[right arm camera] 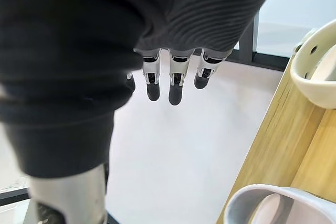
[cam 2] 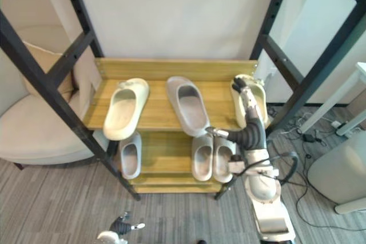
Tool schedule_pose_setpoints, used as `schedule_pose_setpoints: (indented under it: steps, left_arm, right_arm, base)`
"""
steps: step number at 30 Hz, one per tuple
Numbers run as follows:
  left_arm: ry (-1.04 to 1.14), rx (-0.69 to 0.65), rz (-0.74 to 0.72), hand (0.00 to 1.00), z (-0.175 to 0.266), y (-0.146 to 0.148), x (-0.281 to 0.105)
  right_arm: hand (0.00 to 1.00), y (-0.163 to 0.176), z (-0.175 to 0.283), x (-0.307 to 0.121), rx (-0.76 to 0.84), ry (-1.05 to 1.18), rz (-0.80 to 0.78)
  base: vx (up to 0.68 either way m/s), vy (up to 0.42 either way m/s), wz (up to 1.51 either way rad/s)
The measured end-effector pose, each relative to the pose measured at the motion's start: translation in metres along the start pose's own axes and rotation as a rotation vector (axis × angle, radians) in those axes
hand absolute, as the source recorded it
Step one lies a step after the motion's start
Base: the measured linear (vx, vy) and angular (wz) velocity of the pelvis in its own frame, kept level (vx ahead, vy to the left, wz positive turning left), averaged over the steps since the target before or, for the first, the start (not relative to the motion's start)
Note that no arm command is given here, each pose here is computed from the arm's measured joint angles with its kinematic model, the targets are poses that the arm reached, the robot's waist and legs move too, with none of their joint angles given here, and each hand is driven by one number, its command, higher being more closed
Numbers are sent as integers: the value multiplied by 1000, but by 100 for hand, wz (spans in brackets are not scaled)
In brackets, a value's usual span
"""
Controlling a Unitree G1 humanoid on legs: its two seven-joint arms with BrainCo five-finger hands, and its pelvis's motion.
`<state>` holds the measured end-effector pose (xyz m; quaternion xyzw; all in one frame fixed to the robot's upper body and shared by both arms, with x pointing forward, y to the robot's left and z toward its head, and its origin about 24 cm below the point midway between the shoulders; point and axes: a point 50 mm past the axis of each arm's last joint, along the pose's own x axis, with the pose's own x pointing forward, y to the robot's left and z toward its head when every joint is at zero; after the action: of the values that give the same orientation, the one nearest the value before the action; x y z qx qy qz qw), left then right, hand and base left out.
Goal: Organize the slippers on the shoe rack
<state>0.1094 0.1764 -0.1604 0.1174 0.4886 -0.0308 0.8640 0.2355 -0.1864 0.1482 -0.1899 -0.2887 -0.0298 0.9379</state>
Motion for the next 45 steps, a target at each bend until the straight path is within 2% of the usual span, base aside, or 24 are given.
schedule_pose_setpoints:
  steps: [23,34,45]
  left_arm:
    - [-58,-43,22,0,12,6,0]
    - [-72,-88,43,0,15,11,1]
    - [-112,-107,56,0,23,15,1]
  right_arm:
    - [0,-38,-38,74,-167,108,-45]
    - [0,-27,-49,96,-188,158,46]
    - [0,-16,-38,126,-226,120,117]
  base:
    - [-4,-13,7]
    - [2,-1,0]
    - [9,-1,6]
